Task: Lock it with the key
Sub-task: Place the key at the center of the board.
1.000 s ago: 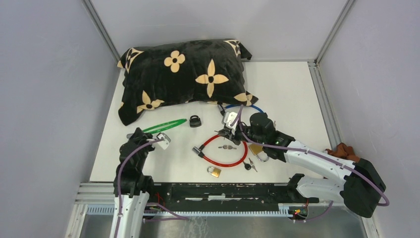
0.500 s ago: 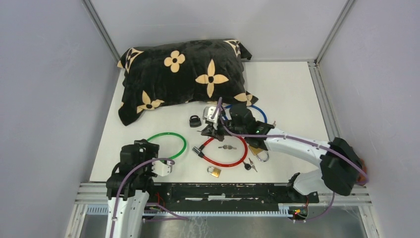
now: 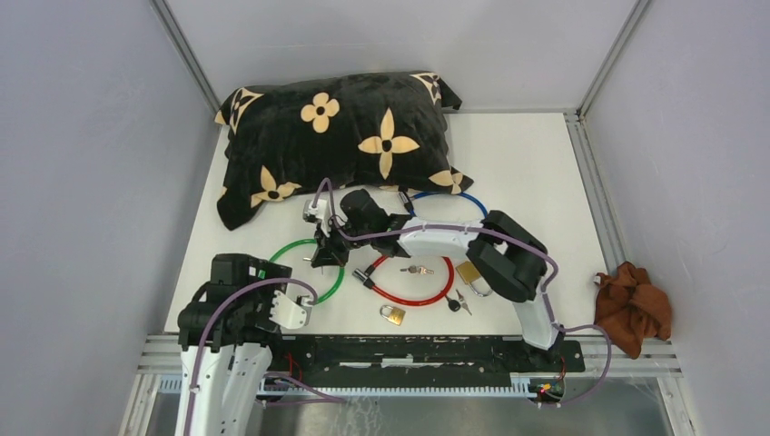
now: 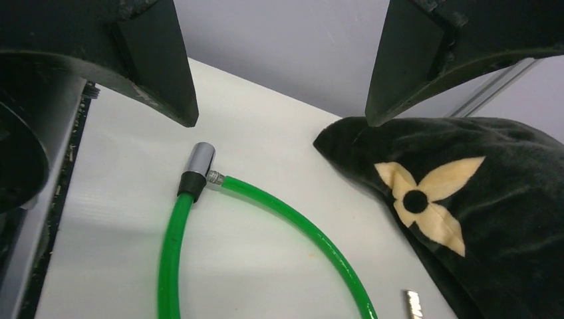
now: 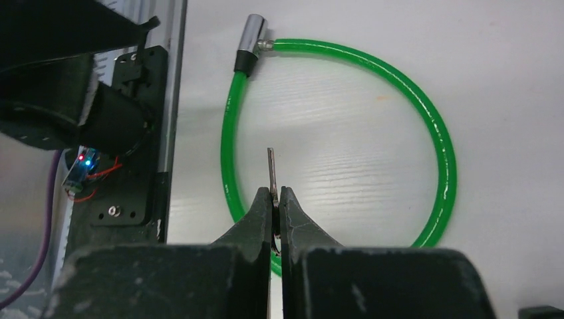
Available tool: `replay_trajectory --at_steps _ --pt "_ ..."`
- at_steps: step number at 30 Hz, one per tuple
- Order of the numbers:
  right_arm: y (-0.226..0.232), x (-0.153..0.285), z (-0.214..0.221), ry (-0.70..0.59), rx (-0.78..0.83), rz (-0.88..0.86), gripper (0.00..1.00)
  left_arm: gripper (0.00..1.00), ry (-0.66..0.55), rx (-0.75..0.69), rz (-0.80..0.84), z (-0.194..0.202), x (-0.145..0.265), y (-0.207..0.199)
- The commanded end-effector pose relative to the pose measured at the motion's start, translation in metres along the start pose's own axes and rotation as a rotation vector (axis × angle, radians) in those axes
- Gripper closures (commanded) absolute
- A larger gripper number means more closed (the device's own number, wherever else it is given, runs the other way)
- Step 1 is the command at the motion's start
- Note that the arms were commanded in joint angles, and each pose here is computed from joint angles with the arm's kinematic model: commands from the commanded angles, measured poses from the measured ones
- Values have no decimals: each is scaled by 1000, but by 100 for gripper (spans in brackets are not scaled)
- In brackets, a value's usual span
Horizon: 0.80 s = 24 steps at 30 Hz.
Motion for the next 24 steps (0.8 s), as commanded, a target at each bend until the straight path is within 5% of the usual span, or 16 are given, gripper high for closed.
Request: replay_trajectory --at_steps 1,7,12,19,24 --pt "-4 -26 -1 -17 -148 -43 100 0 -129 119 7 -24 20 11" --pt "8 -51 38 45 -292 -98 100 0 -471 659 20 -84 50 57" --pt "-14 -65 63 101 -368 -22 99 0 -642 944 49 -111 59 87" --pt "-52 -58 56 163 -269 145 62 0 -805 1247 -150 -113 88 145" --pt "-53 -11 -8 146 -61 198 51 0 -1019 1375 -215 -124 102 159"
Point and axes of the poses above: each gripper's point midway between its finger pads, its own x axis back along the fingers, its own y axis along the line the jaws close on, z = x × y, the point moved 1 cm from there along x, back along the fingers, and after that the axes turned 12 degrees about x, right-handed, at the moved point
